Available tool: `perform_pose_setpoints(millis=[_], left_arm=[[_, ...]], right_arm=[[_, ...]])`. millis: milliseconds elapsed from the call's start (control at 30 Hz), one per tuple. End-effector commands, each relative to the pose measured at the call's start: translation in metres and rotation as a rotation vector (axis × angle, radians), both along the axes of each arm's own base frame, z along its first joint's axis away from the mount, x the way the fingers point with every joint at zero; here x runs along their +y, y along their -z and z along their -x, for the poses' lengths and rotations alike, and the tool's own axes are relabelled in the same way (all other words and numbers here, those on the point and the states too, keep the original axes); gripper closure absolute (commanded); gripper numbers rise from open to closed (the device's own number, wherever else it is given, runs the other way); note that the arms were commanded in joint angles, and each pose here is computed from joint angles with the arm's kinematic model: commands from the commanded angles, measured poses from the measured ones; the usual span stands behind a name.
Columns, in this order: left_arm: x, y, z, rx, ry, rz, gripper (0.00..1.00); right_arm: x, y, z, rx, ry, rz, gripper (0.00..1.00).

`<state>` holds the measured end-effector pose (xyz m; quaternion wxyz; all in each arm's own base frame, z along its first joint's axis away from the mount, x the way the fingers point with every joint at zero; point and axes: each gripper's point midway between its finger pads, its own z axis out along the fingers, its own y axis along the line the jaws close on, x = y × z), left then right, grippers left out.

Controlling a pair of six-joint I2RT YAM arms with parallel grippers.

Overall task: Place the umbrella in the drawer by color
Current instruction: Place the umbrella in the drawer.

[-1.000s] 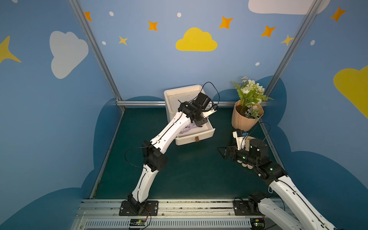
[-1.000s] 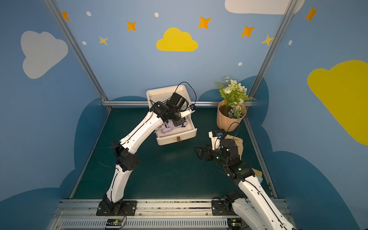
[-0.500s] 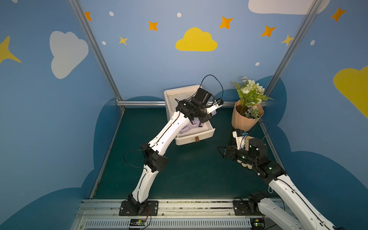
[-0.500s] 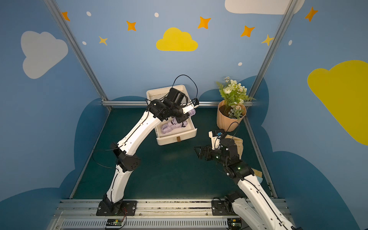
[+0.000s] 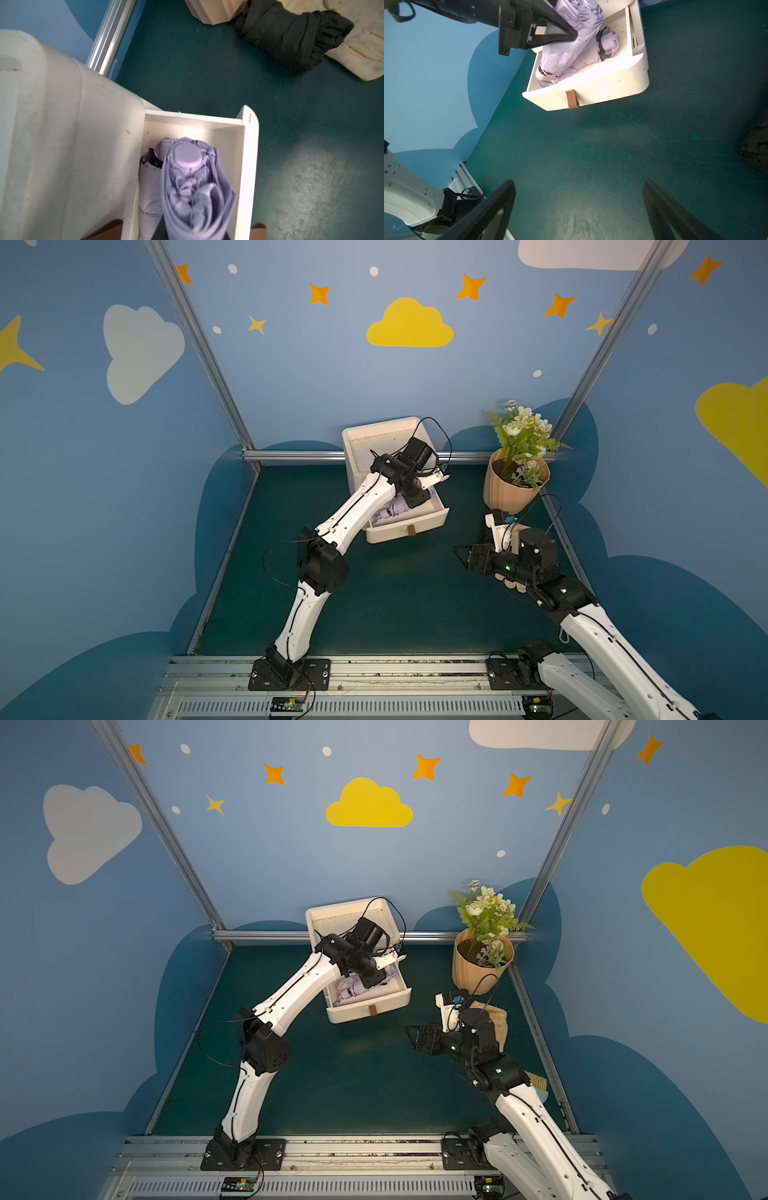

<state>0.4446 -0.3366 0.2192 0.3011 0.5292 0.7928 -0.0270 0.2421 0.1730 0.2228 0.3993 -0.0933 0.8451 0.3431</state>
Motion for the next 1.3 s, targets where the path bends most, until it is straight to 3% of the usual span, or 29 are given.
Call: perform_pose_setpoints(millis=[0,300,667,867,1033,1133,1267], left_arm=[[0.002,-0.001,-0.006,-0.009,0.019,0.008,0.97],[-0.002,0.021,-0.006,0.042,0.031,-0.004,0.95],[-0.002,0.016,-0.014,0.028,0.012,-0.005,0.63],[-0.001,-0.012,-0.009,0.004,0.012,0.045,0.41],[0.004,-0.049,-0.005,-0.047,-0.018,0.098,0.33],[0.014,-0.084,-0.007,-0.090,-0.090,0.177,0.28],[0.041,-0.138,-0.011,-0.136,-0.233,0.333,0.20]], right_arm=[[-0.001,-0.001,-0.004,-0.021,0.008,0.001,0.02],[0.001,0.002,-0.006,-0.007,0.005,0.001,0.02],[0.002,0.005,-0.007,0.007,0.004,0.001,0.02],[0.004,0.010,-0.007,0.031,-0.004,-0.001,0.02],[0.008,0.010,-0.008,0.051,-0.010,-0.028,0.02],[0.014,0.008,-0.011,0.057,-0.026,-0.059,0.02],[0.028,0.024,-0.016,0.157,-0.026,-0.138,0.06]])
